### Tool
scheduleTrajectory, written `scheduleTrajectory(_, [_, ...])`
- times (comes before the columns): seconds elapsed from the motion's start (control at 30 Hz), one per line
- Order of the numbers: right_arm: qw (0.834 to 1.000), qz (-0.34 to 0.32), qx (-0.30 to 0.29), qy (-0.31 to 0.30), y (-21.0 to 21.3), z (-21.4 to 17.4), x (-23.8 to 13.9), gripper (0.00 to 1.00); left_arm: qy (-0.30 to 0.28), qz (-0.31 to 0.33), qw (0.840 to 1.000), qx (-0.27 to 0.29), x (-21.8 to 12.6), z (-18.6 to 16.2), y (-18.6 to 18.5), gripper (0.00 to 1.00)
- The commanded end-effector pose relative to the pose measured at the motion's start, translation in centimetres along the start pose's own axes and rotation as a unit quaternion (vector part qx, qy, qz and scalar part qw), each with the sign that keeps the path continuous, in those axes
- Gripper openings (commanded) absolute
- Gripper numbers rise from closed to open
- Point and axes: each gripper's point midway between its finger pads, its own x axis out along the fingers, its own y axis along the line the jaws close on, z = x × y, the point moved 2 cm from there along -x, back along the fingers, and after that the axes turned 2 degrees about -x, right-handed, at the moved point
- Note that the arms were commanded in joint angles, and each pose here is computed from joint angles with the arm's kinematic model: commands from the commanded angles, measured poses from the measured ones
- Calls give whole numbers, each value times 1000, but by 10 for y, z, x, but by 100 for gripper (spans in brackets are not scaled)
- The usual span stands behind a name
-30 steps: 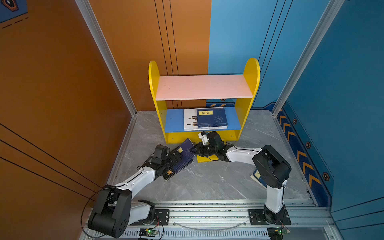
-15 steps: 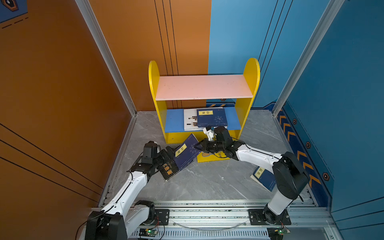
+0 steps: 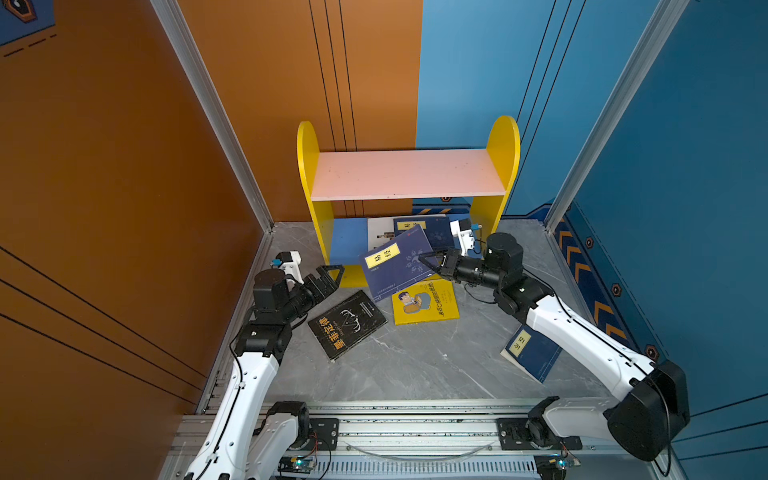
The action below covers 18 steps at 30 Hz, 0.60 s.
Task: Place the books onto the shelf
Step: 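Lift the dark blue book with both grippers toward the blue shelf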
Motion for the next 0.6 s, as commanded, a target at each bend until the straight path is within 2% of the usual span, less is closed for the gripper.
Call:
scheduleTrajectory(0.0, [997, 44, 12, -66, 9, 29, -11, 11, 34, -107, 994, 9, 7, -2, -44, 98])
scheduleTrajectory(0.1, [993, 53, 28, -101, 2, 50, -17, 10, 67, -132, 989, 22, 21, -15, -62, 98])
scheduleTrajectory(0.27, [988, 86, 50, -117, -4, 69, -19, 9, 116, -168, 979, 24, 49, -35, -84, 99])
scheduleTrajectory(0.57, [987, 86, 50, -127, -8, 79, -28, 10, 134, -218, 967, -7, 89, -30, -109, 93])
